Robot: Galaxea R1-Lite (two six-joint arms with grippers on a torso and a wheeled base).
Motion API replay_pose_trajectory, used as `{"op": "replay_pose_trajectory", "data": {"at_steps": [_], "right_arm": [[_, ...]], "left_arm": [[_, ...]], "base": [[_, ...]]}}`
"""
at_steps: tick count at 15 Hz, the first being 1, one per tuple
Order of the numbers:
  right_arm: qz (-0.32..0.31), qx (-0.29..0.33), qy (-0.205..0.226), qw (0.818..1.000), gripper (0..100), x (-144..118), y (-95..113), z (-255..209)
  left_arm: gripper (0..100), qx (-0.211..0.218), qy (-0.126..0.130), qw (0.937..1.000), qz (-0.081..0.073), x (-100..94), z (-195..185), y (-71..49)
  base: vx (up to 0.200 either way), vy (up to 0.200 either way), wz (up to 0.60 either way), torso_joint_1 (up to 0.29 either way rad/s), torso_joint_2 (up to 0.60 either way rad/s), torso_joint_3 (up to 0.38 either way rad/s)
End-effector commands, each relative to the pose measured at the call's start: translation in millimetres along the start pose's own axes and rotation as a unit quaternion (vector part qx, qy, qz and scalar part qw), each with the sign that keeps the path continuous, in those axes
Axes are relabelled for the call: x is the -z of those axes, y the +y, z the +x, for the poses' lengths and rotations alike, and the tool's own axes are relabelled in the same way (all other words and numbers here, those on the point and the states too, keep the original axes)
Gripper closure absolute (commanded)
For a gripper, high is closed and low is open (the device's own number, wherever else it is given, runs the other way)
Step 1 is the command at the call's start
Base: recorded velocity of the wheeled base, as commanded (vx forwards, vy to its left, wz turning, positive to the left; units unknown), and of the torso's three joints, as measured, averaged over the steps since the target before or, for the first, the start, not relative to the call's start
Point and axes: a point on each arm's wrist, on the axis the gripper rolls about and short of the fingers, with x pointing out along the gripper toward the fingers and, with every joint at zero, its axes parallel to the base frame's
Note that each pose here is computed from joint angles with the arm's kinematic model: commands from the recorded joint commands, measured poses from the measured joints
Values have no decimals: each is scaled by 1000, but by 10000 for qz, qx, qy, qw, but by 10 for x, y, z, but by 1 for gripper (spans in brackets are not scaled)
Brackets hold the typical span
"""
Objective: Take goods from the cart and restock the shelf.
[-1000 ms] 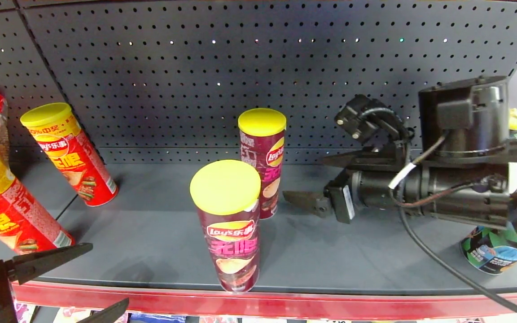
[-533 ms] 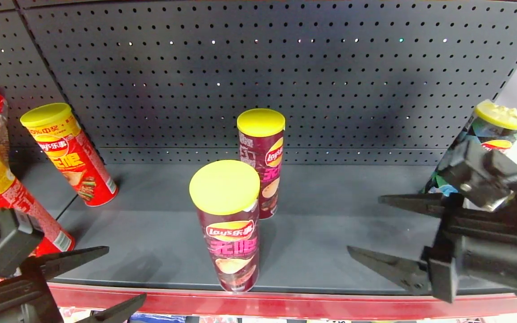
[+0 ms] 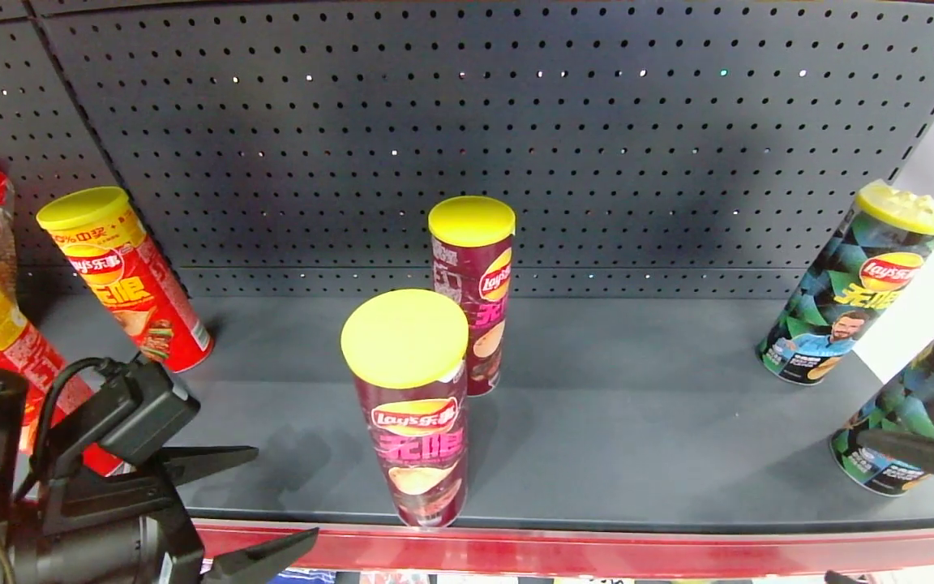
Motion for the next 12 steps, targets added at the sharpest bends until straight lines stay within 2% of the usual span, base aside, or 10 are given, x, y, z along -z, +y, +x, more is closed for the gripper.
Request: {"op": "replay_pose_trajectory", "data": {"at_steps": [1, 6, 9, 12], "right_arm": [[40, 310, -357, 9989, 0, -7, -32, -170], [366, 1523, -658, 9855, 0, 15, -119, -380], [529, 2077, -634, 9747, 0, 27, -144, -445], [675, 2110, -565, 9735, 0, 100, -84, -548]], "left_arm": [[0, 124, 279, 9995, -11, 12, 137, -3], [0, 28, 382, 9993, -44, -41, 235, 38], [0, -85, 415, 9991, -45, -113, 333, 77], [0, -65, 359, 9993, -12, -151, 419, 91]], "base": [[0, 0, 0, 0, 0, 0], [0, 0, 0, 0, 0, 0], [0, 0, 0, 0, 0, 0], [0, 0, 0, 0, 0, 0]]}}
